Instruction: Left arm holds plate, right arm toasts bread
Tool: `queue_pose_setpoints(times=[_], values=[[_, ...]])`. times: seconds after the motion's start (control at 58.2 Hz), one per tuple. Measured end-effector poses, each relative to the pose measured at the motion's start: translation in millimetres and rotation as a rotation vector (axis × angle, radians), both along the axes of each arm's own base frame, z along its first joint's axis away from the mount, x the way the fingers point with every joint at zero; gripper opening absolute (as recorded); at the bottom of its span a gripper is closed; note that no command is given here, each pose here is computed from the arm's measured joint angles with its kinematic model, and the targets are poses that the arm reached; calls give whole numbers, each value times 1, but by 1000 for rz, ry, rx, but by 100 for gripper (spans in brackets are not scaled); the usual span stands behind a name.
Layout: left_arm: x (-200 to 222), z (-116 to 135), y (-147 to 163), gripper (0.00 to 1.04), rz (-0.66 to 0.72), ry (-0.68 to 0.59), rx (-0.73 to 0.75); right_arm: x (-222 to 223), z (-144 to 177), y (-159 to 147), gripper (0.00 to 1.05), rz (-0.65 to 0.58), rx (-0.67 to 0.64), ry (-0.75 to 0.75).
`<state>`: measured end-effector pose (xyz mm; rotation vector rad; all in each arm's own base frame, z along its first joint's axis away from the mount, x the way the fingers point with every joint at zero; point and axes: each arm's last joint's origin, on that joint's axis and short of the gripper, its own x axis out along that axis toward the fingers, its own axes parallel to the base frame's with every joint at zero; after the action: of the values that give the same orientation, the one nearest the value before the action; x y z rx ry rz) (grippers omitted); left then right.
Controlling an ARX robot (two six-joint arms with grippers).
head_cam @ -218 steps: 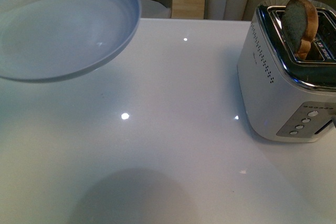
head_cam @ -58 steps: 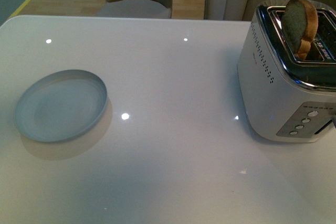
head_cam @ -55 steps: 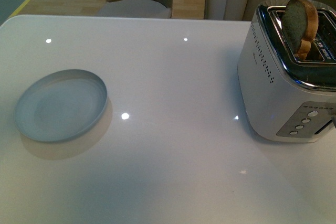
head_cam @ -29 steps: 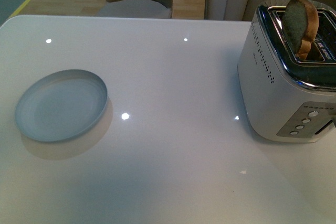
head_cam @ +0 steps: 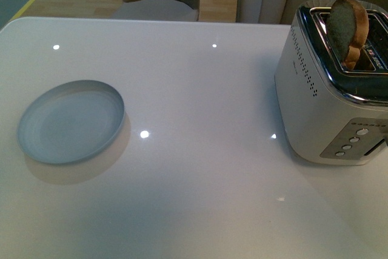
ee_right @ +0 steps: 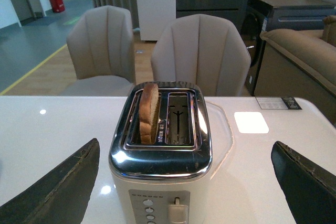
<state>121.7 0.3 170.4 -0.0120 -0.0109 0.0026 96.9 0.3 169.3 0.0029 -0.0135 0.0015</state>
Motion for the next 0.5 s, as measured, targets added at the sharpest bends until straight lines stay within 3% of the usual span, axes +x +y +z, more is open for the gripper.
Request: queue_pose_setpoints(times=[0.499], values=[[-12, 0, 0, 3, 0, -3, 1, 0, 0, 0, 96, 0, 0, 0]])
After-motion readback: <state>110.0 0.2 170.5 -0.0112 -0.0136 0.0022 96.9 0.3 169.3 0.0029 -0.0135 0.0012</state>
